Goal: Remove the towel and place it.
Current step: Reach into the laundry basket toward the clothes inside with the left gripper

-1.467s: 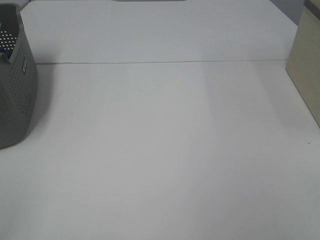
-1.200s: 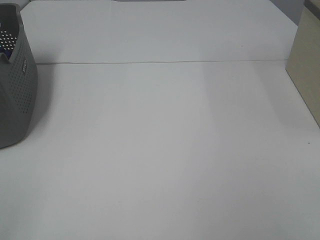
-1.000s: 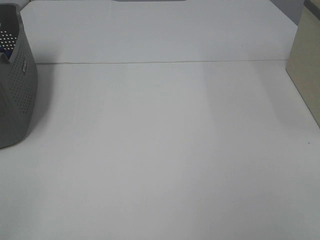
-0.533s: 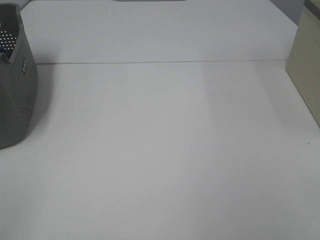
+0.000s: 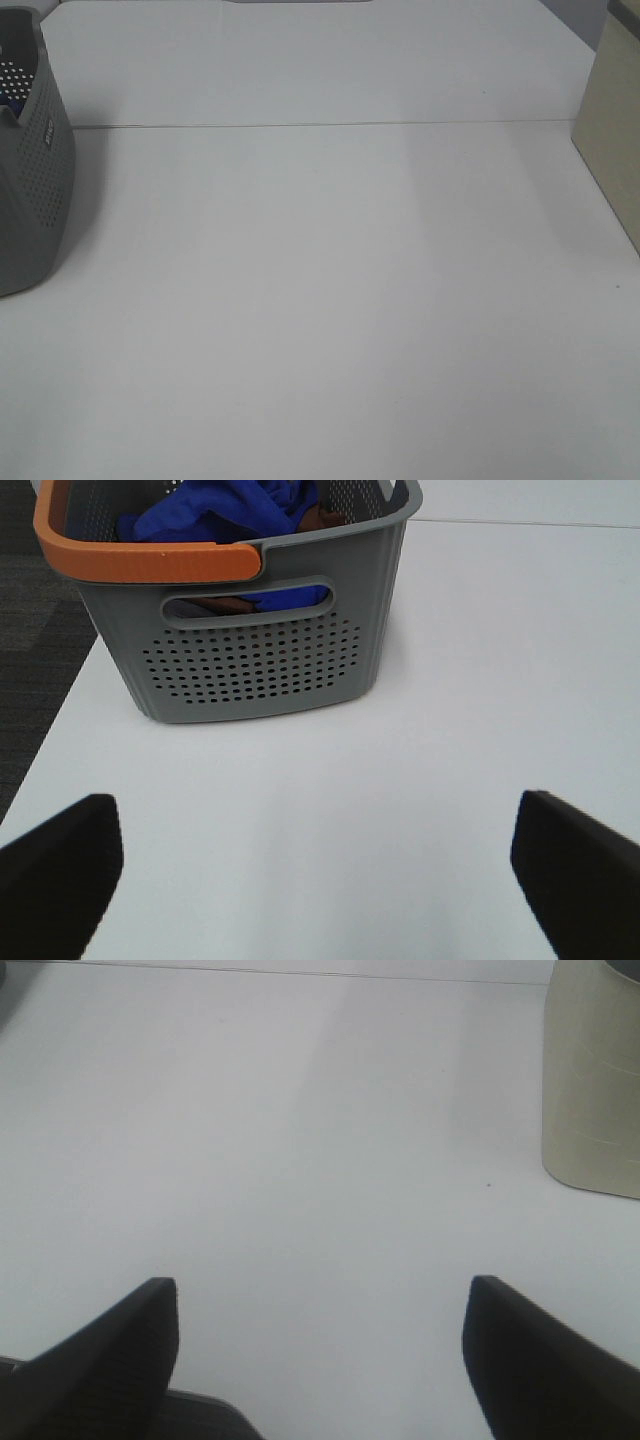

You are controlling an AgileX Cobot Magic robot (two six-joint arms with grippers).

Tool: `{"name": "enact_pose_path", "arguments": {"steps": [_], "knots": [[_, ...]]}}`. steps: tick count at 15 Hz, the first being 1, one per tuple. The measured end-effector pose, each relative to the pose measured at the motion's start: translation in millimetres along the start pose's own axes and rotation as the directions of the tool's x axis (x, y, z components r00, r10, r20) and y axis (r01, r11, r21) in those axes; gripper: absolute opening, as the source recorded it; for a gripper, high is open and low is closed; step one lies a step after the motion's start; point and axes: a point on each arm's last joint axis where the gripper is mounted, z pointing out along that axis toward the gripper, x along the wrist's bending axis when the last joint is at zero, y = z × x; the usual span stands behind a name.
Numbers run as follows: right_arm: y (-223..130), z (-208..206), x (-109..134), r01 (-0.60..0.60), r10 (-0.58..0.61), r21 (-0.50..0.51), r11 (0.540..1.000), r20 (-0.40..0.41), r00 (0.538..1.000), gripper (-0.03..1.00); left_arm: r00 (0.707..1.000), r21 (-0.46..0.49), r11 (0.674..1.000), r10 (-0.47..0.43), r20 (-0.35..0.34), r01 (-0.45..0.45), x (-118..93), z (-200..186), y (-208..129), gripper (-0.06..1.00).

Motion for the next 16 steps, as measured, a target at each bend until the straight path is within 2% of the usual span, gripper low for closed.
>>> {"name": "enact_pose_path", "arguments": {"steps": [16], "knots": [[0.0, 0.0, 0.0, 0.0, 0.0, 0.0, 1.0, 0.0, 1.0, 0.76, 1.0, 0.0, 1.0, 0.0, 0.0, 0.0, 0.0, 0.0, 0.0, 0.99]]}}
